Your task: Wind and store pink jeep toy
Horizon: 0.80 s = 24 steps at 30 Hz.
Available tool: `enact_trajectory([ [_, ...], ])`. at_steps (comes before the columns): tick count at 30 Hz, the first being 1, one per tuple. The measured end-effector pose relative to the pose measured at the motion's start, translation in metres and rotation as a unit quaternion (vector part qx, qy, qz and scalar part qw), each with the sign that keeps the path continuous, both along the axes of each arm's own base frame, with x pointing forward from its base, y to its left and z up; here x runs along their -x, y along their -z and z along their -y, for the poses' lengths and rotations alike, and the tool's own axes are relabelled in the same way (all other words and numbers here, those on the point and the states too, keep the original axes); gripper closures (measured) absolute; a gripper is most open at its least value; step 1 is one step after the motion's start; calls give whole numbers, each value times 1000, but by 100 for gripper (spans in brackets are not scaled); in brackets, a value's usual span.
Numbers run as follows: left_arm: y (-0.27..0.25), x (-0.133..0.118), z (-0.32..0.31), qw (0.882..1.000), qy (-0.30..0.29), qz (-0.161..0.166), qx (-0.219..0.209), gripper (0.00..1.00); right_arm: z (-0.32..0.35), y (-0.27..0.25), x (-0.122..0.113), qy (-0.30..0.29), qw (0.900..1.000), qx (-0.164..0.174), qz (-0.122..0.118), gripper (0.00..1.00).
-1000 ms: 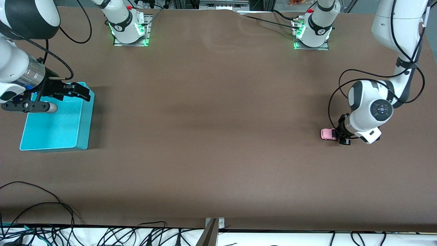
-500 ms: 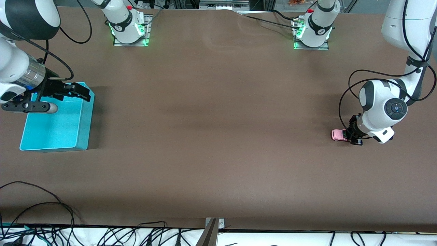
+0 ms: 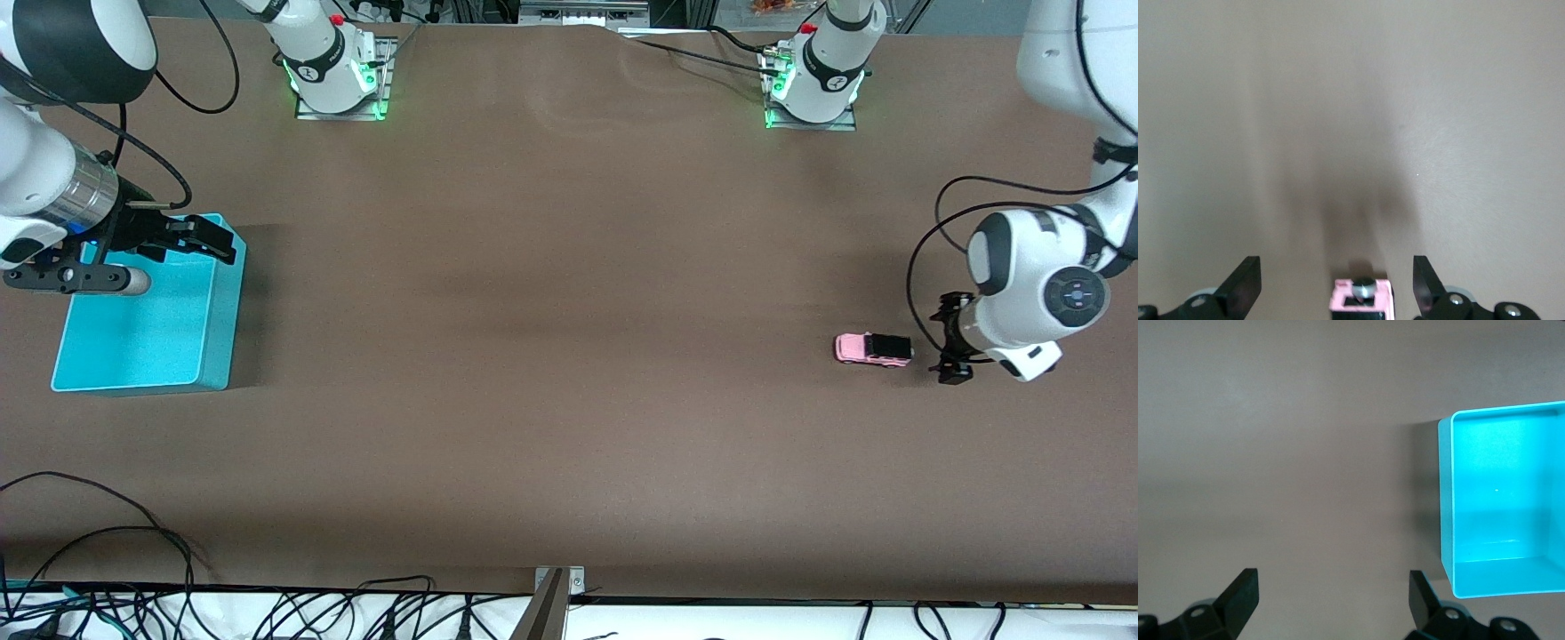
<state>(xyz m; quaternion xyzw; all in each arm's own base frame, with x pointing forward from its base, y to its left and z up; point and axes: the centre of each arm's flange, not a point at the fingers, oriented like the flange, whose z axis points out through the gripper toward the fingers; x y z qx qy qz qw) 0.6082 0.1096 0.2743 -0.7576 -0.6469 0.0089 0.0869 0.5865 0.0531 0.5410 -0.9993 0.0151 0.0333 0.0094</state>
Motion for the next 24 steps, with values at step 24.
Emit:
enact_trajectory([
  [24,-217,-32,37,958,275,82,-10,0,0,0,0,0,1000,0,0,0],
])
